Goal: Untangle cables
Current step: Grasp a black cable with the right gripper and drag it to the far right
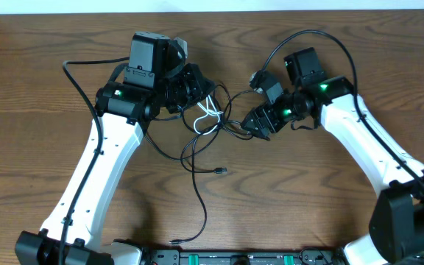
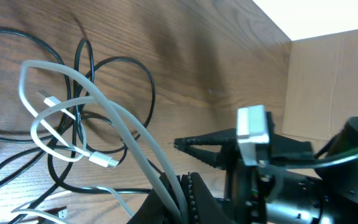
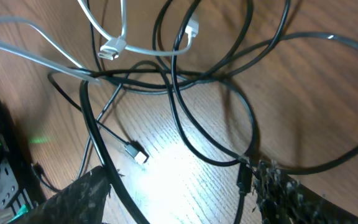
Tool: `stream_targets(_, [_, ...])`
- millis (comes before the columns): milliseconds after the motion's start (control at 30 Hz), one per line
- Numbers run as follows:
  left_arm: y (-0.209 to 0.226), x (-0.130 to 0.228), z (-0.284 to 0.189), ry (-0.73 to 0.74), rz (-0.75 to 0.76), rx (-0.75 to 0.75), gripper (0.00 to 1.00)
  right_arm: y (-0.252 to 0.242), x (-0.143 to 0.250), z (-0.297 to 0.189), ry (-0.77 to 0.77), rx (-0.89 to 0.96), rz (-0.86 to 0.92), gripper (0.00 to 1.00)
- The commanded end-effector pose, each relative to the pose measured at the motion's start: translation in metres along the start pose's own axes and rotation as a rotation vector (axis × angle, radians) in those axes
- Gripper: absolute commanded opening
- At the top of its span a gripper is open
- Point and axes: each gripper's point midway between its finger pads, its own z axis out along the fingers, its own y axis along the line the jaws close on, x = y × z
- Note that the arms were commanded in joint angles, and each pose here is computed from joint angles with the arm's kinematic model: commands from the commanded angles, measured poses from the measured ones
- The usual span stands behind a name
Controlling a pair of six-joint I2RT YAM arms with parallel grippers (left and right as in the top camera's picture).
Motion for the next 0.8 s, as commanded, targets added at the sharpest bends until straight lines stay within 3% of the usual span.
stream_targets(0, [-0.01, 0.002, -0.006, 0.008, -0.026, 0.036, 0.08, -0.001, 0.007, 0.017, 0.046, -0.017, -0.004, 0.67])
stream_targets(200, [-0.005, -0.002, -0.005, -0.011, -0.023, 0.012, 0.08, 0.001, 0.005, 0.024, 0.045, -0.022, 0.038, 0.24])
stream_targets(267, [-0.001, -0.004, -0.005, -0.024, -0.026, -0.01, 0.08, 0.002, 0.0, 0.02, 0.024, -0.017, 0.069, 0.01])
stream_targets(500, [0.031, -0.008, -0.009, -0.082, -0.06, -0.173, 0.08, 0.013, -0.036, -0.029, -0.122, 0.008, 0.156, 0.01])
stream_targets(767, [0.048, -0.007, -0.012, -0.096, -0.077, -0.257, 0.08, 0.064, -0.108, -0.177, -0.535, 0.061, 0.072, 0.01])
